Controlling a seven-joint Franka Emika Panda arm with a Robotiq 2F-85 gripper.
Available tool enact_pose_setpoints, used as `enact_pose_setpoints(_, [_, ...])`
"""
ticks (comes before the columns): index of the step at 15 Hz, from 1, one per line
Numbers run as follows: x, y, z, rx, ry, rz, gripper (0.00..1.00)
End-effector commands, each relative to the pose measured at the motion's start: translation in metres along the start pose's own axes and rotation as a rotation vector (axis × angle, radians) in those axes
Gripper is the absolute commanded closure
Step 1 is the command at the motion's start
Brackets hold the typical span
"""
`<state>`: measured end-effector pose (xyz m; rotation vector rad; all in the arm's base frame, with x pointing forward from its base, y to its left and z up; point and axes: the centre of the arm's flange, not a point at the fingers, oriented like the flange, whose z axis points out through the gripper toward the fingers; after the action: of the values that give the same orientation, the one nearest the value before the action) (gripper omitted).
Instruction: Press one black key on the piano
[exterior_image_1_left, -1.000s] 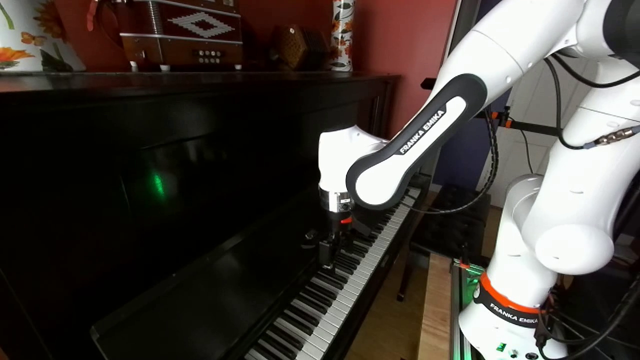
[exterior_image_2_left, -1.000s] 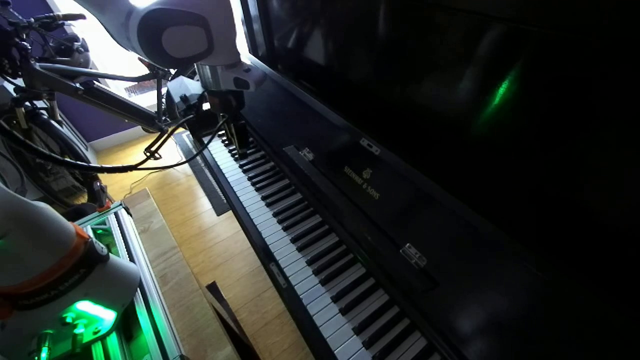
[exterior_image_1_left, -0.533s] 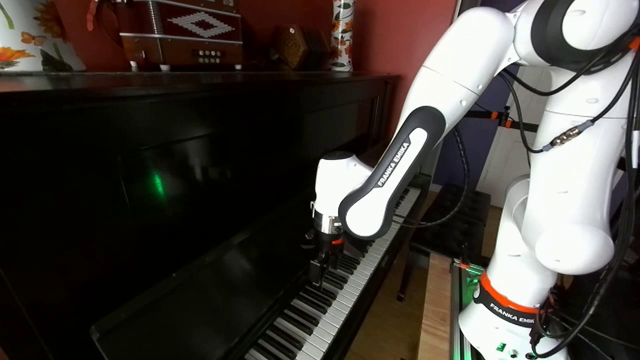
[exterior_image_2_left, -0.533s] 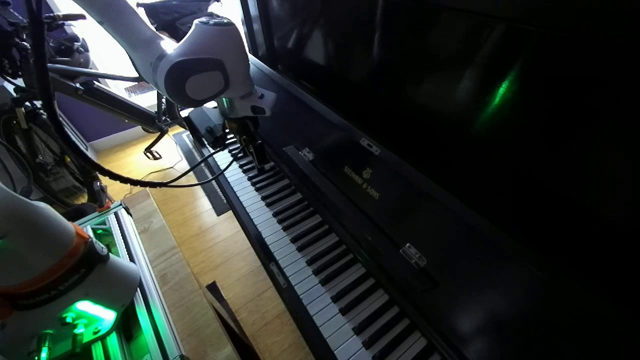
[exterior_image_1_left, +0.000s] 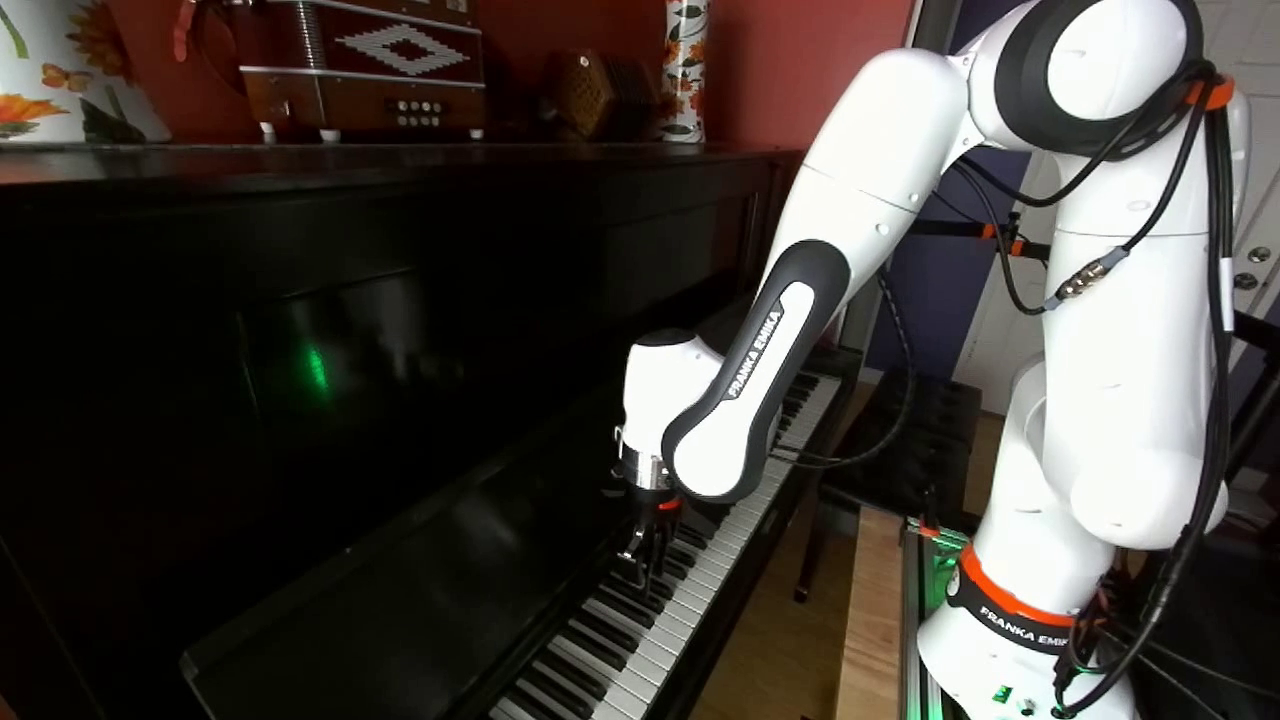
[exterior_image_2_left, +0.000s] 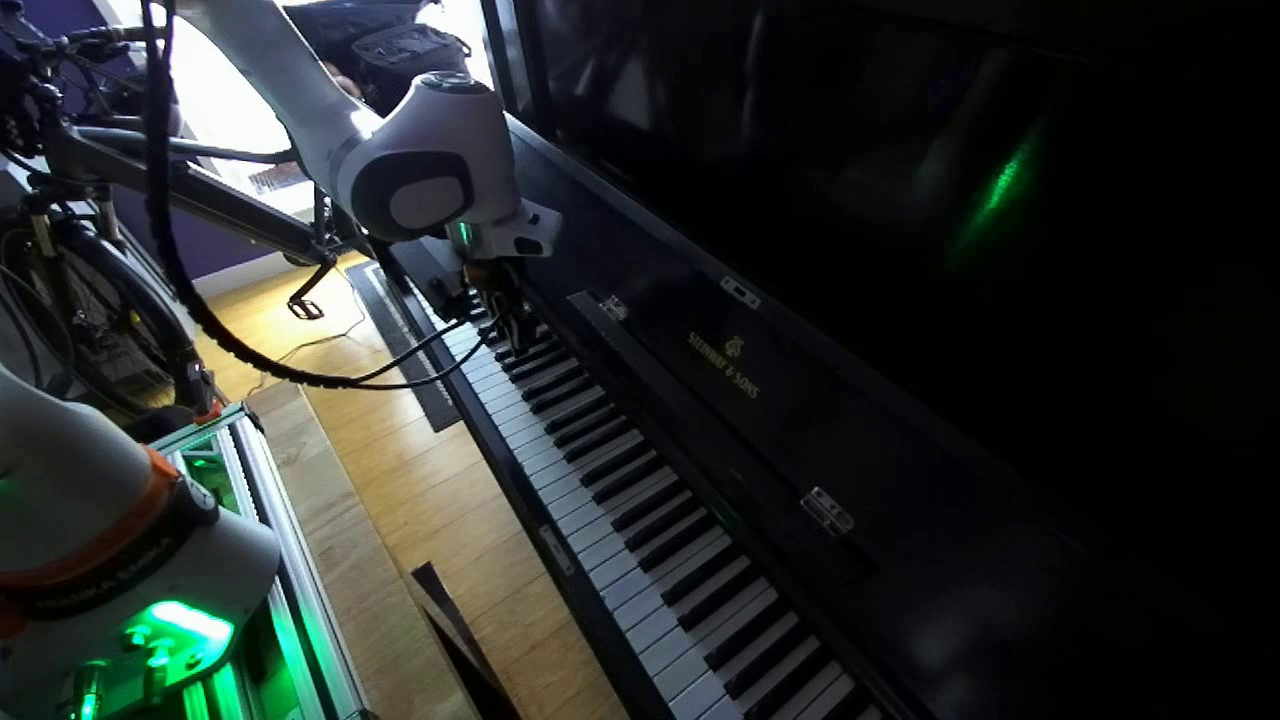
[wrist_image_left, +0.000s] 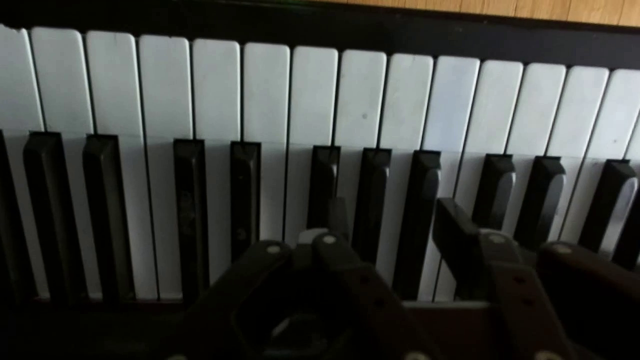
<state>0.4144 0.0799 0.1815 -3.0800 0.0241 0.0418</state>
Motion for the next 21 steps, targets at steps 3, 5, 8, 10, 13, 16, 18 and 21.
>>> enact_pose_setpoints(3, [0.010,-0.002,0.019,0.006,-0.003,-0.004,0.97])
enact_pose_setpoints(5, [0.012,-0.001,0.020,0.003,-0.002,-0.003,1.00])
enact_pose_setpoints(8, [0.013,-0.003,0.024,0.004,0.000,-0.004,1.00])
enact_pose_setpoints(10, [0.015,-0.003,0.027,0.003,0.002,-0.003,1.00])
enact_pose_setpoints(13, [0.016,-0.002,0.031,0.000,0.001,0.001,1.00])
enact_pose_setpoints(16, [0.016,-0.001,0.038,-0.004,-0.008,0.002,1.00])
enact_pose_setpoints(18, [0.017,0.000,0.043,-0.006,-0.016,0.004,1.00])
enact_pose_setpoints(21, [0.017,0.001,0.041,-0.006,-0.015,0.006,1.00])
